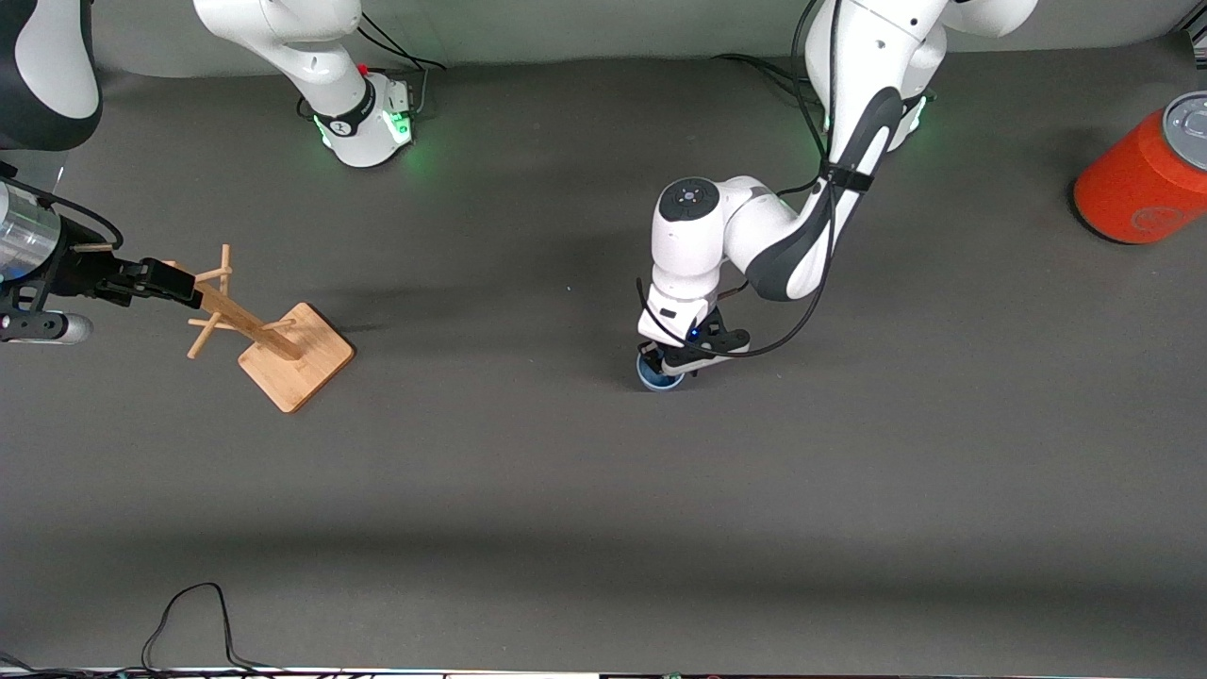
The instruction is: Rotate and upright cup with both arms
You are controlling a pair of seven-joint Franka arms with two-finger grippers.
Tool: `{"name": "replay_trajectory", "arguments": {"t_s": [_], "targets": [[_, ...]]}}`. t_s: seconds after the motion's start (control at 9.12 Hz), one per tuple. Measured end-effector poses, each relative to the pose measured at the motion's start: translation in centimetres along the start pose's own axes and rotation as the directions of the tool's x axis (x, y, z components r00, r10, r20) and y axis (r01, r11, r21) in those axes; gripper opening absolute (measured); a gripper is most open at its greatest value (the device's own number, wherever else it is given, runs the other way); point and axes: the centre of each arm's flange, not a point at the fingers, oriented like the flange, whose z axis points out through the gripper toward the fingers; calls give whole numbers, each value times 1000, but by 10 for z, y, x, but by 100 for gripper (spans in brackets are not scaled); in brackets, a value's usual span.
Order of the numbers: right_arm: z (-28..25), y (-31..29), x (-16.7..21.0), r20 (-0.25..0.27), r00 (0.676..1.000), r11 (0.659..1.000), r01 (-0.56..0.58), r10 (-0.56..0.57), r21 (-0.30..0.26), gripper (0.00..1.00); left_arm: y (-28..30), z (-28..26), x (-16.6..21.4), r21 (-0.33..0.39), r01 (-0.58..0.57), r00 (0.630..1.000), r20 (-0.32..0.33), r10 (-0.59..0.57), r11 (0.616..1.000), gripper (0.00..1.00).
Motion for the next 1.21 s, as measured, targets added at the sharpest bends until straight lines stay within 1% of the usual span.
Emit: {"name": "replay_trajectory", "arguments": {"t_s": [0.11, 0.22, 0.33, 0.44, 0.55, 0.66, 0.77, 0.88, 0.99, 1.21], "targets": [[0, 0, 0, 0, 1000, 1000, 0, 0, 0, 100, 6, -16, 12, 33, 9, 1000, -13, -9, 999, 75], [0, 0, 0, 0, 1000, 1000, 0, 0, 0, 100, 13, -39, 22, 67, 5, 1000, -13, -4, 998, 94], [0, 0, 0, 0, 1000, 1000, 0, 0, 0, 100, 19, -67, 38, 97, -17, 1000, 23, 15, 995, 100], [1, 0, 0, 1, 1000, 1000, 0, 0, 0, 100, 21, -98, 63, 114, -54, 996, 71, 47, 992, 100], [0, 0, 0, 0, 1000, 1000, 5, -5, 0, 100, 12, -122, 96, 121, -80, 994, 90, 69, 989, 100], [-1, -1, 0, -3, 1000, 1000, 14, -14, 0, 100, -11, -141, 139, 113, -106, 991, 97, 95, 988, 100], [-4, -3, 0, -8, 1000, 1000, 21, -21, 0, 100, -47, -151, 183, 95, -153, 983, 121, 141, 984, 100], [-5, -4, 1, -13, 1000, 1000, 23, -23, 0, 100, -95, -158, 228, 85, -226, 965, 154, 211, 970, 100], [-6, -5, 2, -19, 1000, 1000, 25, -25, 0, 100, -143, -166, 261, 88, -309, 938, 190, 288, 947, 100], [-9, -15, 6, -37, 998, 999, 48, -48, -2, 100, -216, -193, 299, 82, -427, 887, 235, 398, 901, 100]]}}
